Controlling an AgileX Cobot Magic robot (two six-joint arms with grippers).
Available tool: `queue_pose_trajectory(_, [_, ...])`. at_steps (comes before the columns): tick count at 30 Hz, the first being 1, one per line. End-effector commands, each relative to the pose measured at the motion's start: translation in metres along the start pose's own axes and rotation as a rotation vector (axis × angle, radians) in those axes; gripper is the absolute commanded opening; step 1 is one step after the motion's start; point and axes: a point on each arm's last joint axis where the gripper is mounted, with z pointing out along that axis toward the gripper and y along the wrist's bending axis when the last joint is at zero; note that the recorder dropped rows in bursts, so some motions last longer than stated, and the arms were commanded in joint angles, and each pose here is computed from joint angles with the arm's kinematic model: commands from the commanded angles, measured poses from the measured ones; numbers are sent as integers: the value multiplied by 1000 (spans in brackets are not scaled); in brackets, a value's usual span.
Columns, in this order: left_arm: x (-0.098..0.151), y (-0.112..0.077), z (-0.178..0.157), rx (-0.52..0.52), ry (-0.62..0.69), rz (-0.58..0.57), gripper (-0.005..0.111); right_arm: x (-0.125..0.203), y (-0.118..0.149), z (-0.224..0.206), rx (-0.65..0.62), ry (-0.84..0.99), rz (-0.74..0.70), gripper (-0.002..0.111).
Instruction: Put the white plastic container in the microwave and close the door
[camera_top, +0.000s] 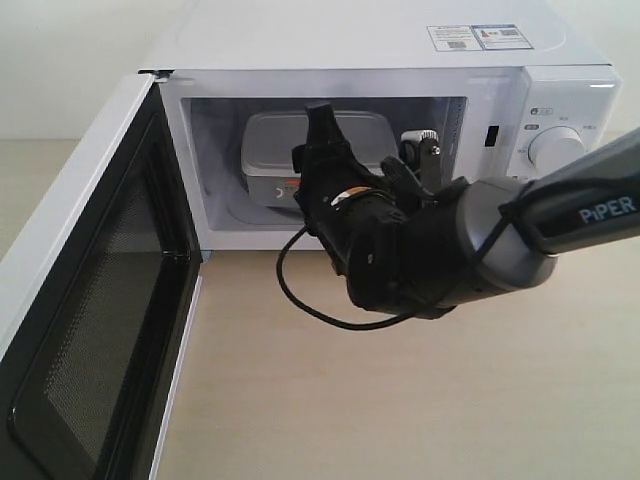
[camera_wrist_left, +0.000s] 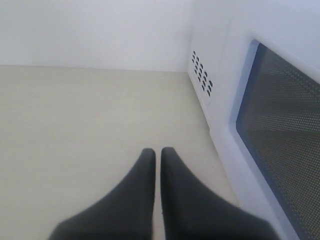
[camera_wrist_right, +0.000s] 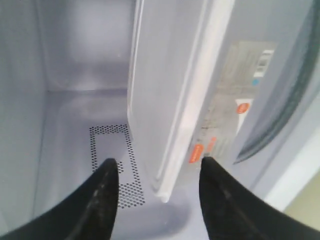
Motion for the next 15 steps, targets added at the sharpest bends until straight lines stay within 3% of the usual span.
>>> queue_pose_trajectory(1, [1,0,0,-1,-1,-4,4,-3,-8,-16,32,50,-71,49])
queue_pose_trajectory(8, [1,0,0,-1,-1,-4,4,7,-14,-28,-6,221,-316,44])
queue_pose_trajectory(13, [1,0,0,-1,-1,-4,4,15,-13,-30,-61,308,-471,4])
queue_pose_trajectory(15, [1,0,0,-1,-1,-4,4,15,-13,-30,-67,313,-540,0])
